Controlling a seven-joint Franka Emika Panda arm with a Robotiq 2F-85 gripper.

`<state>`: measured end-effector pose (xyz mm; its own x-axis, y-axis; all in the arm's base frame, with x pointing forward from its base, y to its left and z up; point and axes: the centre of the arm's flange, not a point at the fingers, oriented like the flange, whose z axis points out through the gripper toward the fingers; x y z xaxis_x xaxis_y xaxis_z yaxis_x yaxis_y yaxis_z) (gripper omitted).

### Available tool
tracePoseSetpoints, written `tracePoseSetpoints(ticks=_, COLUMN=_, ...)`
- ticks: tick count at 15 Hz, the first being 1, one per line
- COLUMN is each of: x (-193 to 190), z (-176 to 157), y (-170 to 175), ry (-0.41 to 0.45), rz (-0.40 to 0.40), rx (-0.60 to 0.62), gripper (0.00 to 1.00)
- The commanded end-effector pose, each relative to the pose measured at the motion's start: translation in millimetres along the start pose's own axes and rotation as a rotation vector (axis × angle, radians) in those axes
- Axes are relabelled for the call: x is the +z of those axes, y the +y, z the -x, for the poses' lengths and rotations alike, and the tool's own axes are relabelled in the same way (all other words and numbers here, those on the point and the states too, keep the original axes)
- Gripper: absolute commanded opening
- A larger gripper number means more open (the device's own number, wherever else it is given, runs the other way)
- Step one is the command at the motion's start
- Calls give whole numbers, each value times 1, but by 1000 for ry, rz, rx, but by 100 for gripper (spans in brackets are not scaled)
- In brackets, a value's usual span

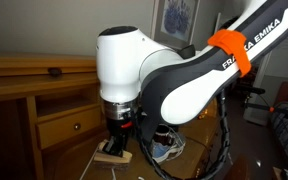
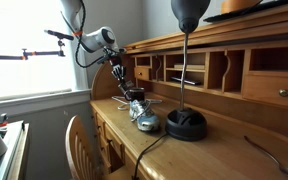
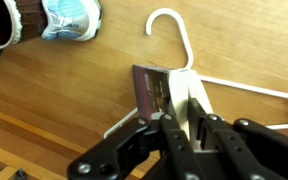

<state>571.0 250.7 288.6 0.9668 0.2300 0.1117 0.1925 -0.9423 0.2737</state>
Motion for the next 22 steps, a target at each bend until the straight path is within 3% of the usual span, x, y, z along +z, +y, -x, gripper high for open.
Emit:
tracePoseSetpoints(ticks=1, x=10, z=14, y=17, ry=-29, rz=-6, rx=43, gripper=5)
tracePoseSetpoints(ticks=9, x=21, z=18, y=29, ry=-61, rz=-5, rx=68, gripper=5)
tracePoseSetpoints(ticks=17, x=37, z=46, y=2, ry=-142, rz=-7, rx=0, gripper=5)
tracePoseSetpoints(ticks=21, x=45, z=46, y=0, ry=-94, rz=-9, rx=1, gripper=5)
tracePoseSetpoints(ticks=22, x=46, z=44, y=-2, ry=-80, rz=-23, rx=-8, gripper=46)
